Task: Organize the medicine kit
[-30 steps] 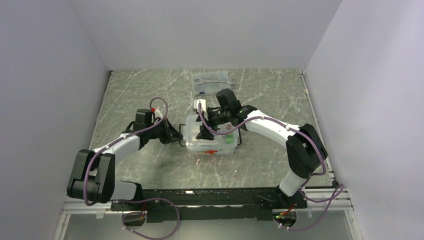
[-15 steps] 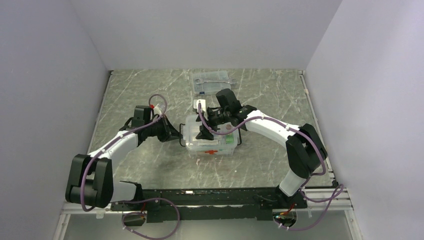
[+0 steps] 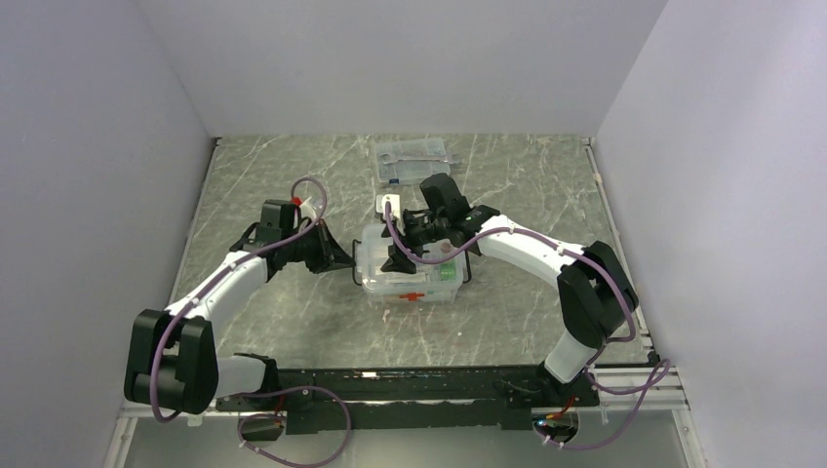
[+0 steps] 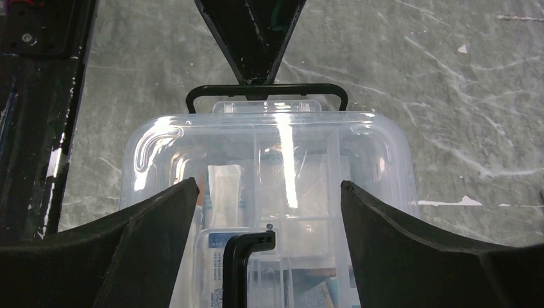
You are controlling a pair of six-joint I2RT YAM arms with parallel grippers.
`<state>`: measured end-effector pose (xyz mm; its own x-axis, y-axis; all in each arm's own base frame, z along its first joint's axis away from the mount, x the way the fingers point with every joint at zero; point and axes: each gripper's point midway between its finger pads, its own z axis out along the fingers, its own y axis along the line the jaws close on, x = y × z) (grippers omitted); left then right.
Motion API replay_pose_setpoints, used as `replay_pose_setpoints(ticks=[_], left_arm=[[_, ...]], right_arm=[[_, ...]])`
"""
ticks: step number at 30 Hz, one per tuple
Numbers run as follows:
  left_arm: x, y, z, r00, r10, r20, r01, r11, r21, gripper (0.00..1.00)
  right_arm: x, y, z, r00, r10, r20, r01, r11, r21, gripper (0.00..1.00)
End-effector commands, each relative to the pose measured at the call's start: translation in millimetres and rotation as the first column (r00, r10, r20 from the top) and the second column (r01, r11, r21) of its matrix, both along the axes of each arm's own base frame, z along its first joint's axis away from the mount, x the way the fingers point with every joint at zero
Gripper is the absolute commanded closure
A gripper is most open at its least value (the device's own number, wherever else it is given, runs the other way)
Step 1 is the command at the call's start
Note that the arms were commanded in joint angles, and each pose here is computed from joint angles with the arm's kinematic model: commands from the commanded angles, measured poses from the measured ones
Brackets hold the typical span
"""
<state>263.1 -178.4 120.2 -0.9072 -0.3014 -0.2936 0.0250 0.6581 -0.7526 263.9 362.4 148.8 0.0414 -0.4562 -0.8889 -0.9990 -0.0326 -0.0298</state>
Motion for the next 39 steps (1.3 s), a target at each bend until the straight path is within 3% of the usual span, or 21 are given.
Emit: replay_pose_setpoints(ticks=[1, 39], left_arm=[[6.8, -3.3, 20.4, 0.997, -0.021, 0.076, 0.020, 1.000, 0.021, 1.00], [2.9, -16.9, 43.9, 0.988, -0.079, 0.135, 0.062, 0.990, 0.127, 1.00]], right_arm=[[-18.8, -29.8, -64.1, 0.992, -0.055, -0.117, 0.028, 0.975, -0.221, 0.16], [-21.5, -31.4, -70.6, 0.990, -0.067, -0.123, 0.036, 0.971, -0.237, 0.16]])
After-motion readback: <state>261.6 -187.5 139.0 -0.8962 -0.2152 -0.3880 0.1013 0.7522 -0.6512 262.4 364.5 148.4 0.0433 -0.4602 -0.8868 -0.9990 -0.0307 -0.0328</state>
